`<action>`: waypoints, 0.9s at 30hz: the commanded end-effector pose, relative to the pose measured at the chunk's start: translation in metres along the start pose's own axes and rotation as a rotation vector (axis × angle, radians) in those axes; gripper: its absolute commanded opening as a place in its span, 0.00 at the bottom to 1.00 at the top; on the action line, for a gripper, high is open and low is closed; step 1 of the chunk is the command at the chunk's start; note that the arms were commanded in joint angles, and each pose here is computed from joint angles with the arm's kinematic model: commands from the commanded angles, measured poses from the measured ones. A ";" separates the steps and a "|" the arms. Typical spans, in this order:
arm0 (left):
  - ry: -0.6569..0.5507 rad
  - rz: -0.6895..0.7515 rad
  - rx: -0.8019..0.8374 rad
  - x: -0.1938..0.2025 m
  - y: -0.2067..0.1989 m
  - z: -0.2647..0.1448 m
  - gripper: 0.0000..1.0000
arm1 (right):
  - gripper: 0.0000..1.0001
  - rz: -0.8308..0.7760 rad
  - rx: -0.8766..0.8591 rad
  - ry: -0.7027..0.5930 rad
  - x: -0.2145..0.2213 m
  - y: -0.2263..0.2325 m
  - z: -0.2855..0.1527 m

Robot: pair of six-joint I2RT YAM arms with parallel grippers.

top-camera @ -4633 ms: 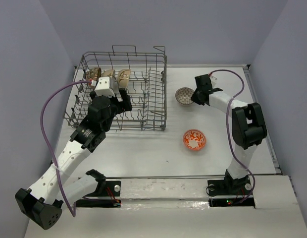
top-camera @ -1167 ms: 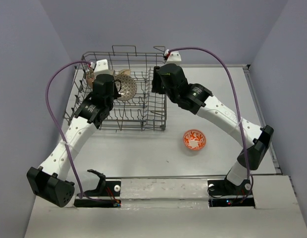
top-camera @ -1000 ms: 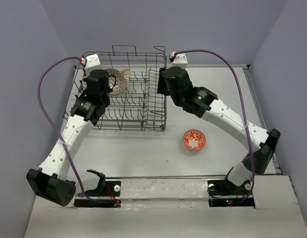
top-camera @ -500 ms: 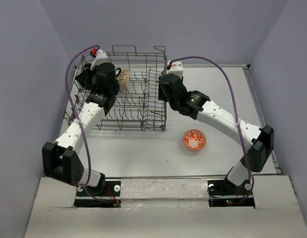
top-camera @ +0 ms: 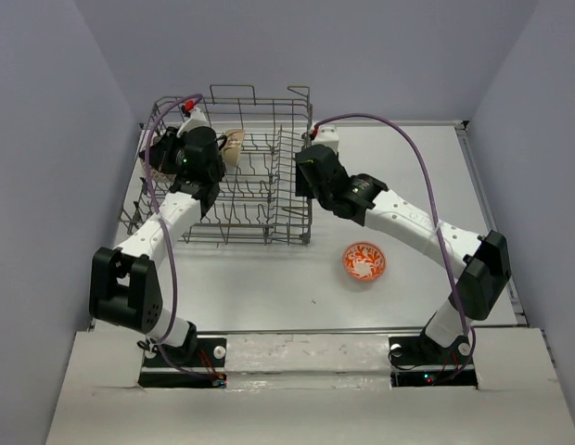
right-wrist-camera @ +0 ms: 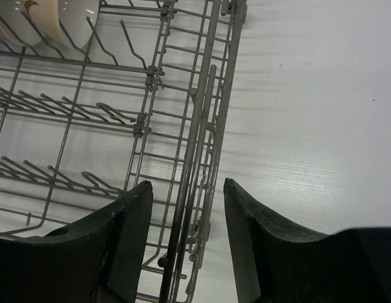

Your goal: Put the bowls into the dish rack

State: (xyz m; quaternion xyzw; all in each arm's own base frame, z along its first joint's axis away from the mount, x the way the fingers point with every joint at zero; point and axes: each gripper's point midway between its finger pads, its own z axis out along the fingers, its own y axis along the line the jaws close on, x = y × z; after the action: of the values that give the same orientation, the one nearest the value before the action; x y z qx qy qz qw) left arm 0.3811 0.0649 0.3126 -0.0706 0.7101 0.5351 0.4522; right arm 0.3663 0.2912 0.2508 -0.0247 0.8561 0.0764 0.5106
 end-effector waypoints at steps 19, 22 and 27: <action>-0.014 0.224 0.030 0.024 -0.035 0.001 0.00 | 0.44 0.111 -0.107 0.000 -0.016 -0.003 0.021; -0.016 0.231 0.032 0.023 -0.036 0.001 0.00 | 0.36 0.128 -0.114 0.001 -0.020 -0.008 0.024; -0.023 0.228 0.038 0.022 -0.039 0.002 0.00 | 0.13 0.154 -0.138 0.015 -0.027 -0.012 0.033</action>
State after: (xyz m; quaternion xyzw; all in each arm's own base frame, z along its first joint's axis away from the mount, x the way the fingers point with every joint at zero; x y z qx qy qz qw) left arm 0.3935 0.0596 0.2521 0.0545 0.7294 0.5730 0.3696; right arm 0.3874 0.2951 0.2496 -0.0105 0.8597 0.1717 0.4809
